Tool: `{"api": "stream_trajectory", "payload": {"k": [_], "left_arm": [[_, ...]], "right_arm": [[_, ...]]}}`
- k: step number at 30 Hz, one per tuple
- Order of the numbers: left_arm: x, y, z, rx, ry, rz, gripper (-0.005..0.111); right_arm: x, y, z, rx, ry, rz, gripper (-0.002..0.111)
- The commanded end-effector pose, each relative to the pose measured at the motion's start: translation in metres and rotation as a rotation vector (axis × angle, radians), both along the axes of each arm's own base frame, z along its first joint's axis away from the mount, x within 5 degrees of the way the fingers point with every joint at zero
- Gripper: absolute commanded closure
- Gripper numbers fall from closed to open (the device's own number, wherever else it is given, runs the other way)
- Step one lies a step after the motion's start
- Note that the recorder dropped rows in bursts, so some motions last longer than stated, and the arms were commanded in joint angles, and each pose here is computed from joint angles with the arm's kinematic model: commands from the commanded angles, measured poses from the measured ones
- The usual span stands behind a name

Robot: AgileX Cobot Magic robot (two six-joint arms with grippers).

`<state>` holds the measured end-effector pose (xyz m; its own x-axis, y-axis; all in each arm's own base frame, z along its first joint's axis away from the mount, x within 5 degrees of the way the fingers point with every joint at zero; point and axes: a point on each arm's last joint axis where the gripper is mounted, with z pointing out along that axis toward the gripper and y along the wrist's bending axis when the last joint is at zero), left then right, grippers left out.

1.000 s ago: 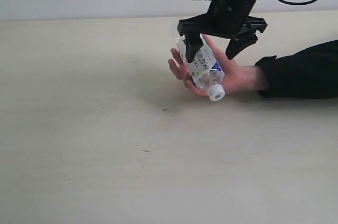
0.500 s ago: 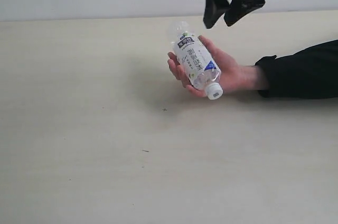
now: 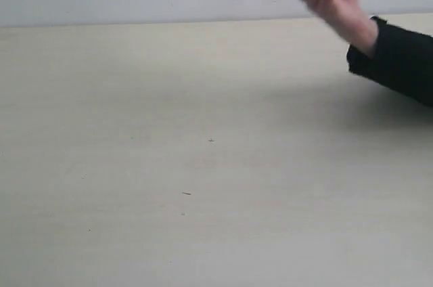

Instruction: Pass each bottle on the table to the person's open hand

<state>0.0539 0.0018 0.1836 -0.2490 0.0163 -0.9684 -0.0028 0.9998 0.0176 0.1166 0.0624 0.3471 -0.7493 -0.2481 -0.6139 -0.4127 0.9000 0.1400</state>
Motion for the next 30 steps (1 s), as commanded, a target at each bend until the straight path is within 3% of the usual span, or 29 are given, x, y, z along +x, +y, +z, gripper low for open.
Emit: {"api": "stream_trajectory", "payload": {"k": [1,7,10,14,20,24,30], "left_arm": [[0.000,0.000,0.000,0.000,-0.009,0.003,0.104],[0.000,0.000,0.000,0.000,-0.009,0.003,0.104],[0.000,0.000,0.000,0.000,-0.009,0.003,0.104],[0.000,0.000,0.000,0.000,-0.009,0.003,0.104],[0.000,0.000,0.000,0.000,-0.009,0.003,0.104],[0.000,0.000,0.000,0.000,-0.009,0.003,0.104],[0.000,0.000,0.000,0.000,-0.009,0.003,0.104]], "right_arm": [[-0.056,-0.029,-0.013,0.041,-0.170,-0.035,0.108],[-0.096,-0.058,-0.035,0.037,-0.390,-0.116,0.108],[-0.093,-0.066,-0.046,0.031,-0.506,-0.205,0.108],[-0.085,-0.062,-0.057,0.201,-0.546,-0.289,0.108],[-0.068,-0.052,-0.080,0.236,-0.687,-0.239,0.108],[-0.062,-0.049,-0.109,0.187,-0.634,-0.228,0.108],[-0.061,-0.050,-0.116,0.170,-0.609,-0.229,0.108]]}}
